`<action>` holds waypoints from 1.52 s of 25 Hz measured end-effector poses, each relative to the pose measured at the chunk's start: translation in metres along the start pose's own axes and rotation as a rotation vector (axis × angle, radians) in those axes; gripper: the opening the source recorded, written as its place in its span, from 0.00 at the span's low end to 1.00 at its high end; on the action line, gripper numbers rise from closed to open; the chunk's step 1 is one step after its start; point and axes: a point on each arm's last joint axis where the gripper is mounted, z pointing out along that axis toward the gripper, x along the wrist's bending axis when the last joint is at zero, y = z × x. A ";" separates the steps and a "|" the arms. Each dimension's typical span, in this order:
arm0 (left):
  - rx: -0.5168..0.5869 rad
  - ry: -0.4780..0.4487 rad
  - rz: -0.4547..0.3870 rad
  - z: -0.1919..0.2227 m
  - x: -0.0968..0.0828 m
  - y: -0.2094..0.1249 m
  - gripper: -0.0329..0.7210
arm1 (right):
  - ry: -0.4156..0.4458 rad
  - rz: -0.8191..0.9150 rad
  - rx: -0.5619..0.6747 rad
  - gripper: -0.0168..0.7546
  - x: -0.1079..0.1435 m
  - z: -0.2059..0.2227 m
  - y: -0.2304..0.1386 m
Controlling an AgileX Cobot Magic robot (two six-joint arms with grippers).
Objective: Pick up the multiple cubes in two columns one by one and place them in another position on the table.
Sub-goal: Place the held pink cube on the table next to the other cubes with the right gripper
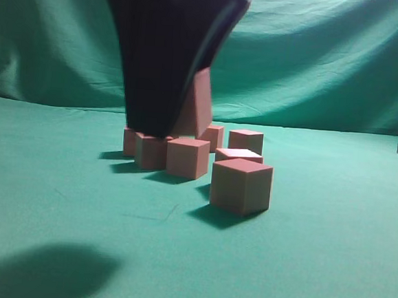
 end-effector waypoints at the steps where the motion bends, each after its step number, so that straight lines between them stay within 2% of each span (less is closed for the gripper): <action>1: 0.000 0.000 0.000 0.000 0.000 0.000 0.04 | 0.000 0.005 -0.003 0.35 -0.002 0.005 0.001; 8: 0.000 0.000 0.000 0.000 0.000 0.000 0.04 | 0.009 0.042 -0.052 0.35 -0.008 0.026 0.007; 15: 0.000 0.000 0.000 0.000 0.000 0.000 0.04 | 0.029 0.080 -0.017 0.35 -0.009 0.047 0.007; 38: 0.000 0.000 0.000 0.000 0.000 0.000 0.04 | 0.038 0.116 -0.038 0.35 -0.014 0.055 0.007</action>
